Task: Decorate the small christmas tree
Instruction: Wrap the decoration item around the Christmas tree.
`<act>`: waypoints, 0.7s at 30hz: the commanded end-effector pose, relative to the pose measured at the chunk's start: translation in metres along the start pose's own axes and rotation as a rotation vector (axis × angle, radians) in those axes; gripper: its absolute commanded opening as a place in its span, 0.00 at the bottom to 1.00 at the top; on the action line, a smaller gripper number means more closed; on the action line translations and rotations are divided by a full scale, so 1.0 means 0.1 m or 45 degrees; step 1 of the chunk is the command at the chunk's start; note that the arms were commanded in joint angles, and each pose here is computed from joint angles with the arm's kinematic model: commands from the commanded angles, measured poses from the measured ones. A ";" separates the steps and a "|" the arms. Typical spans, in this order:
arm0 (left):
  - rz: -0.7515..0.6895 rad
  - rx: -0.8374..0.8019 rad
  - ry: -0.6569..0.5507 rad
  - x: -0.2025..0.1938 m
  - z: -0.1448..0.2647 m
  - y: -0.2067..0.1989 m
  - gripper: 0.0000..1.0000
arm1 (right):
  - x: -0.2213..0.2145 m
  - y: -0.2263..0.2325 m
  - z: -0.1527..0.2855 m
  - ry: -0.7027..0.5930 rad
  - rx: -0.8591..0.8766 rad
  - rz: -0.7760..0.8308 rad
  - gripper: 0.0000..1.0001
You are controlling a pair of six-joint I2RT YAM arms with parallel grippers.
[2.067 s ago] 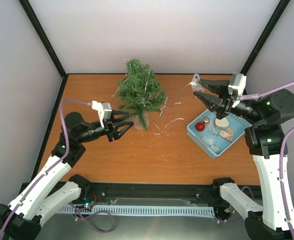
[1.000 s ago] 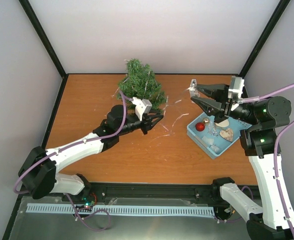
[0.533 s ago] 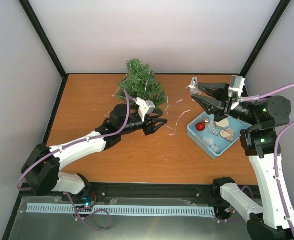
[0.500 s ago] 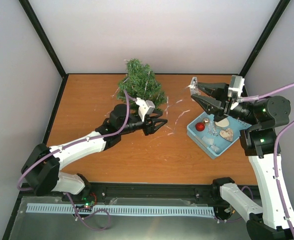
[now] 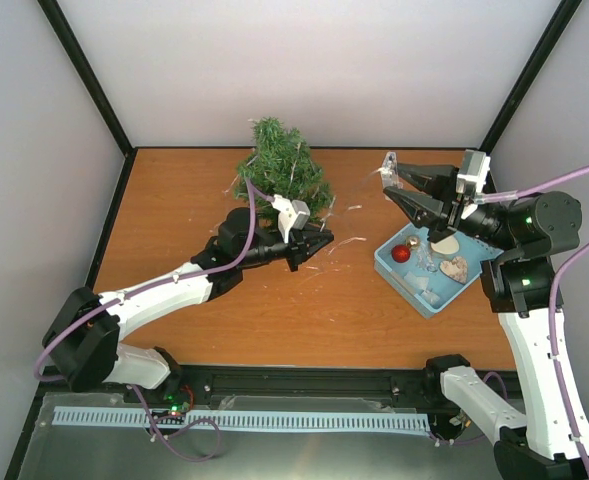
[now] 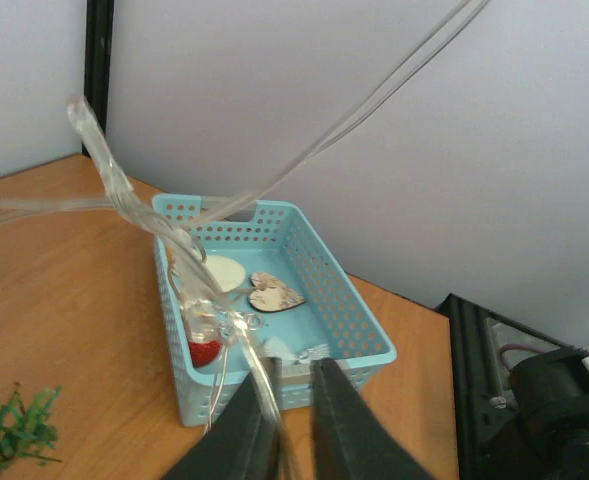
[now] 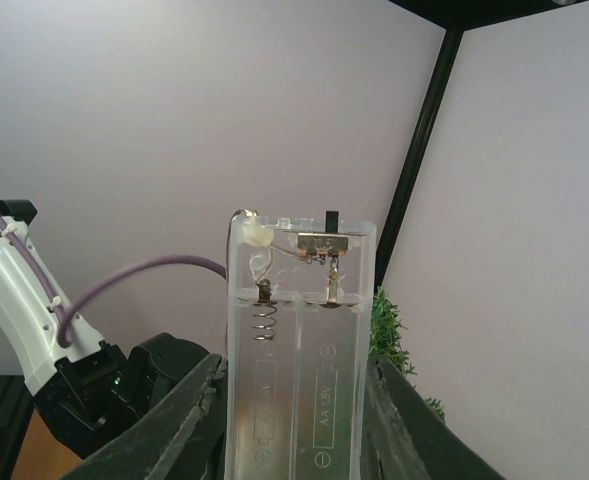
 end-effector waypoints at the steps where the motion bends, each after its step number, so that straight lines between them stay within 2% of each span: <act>1: -0.076 -0.004 -0.108 0.31 0.03 -0.08 0.01 | -0.01 0.07 0.03 0.019 -0.008 0.029 0.18; 6: -0.075 0.029 -0.136 0.43 0.08 -0.08 0.01 | -0.51 -0.01 0.19 0.226 -0.191 0.038 0.18; 10: -0.068 0.065 -0.115 0.40 0.08 -0.04 0.01 | -1.05 -0.20 0.44 0.485 -0.430 0.029 0.18; 13: -0.067 0.076 -0.118 0.40 0.09 -0.03 0.01 | -1.39 -0.19 0.53 0.604 -0.443 -0.028 0.17; 17: -0.071 0.091 -0.122 0.43 0.08 0.00 0.01 | -1.67 -0.17 0.55 0.660 -0.430 -0.149 0.16; 21: -0.068 0.103 -0.123 0.44 0.06 0.02 0.01 | -1.98 -0.32 0.72 0.837 -0.569 -0.218 0.15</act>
Point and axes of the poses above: each gripper's point midway between its finger pads, its own z axis back along the fingers, its own y axis along the line the jaws close on, x = y × z, the point moved 1 cm from there along z, back along the fingers, and after that the axes turned 5 degrees about -z, right-handed, at the moved point
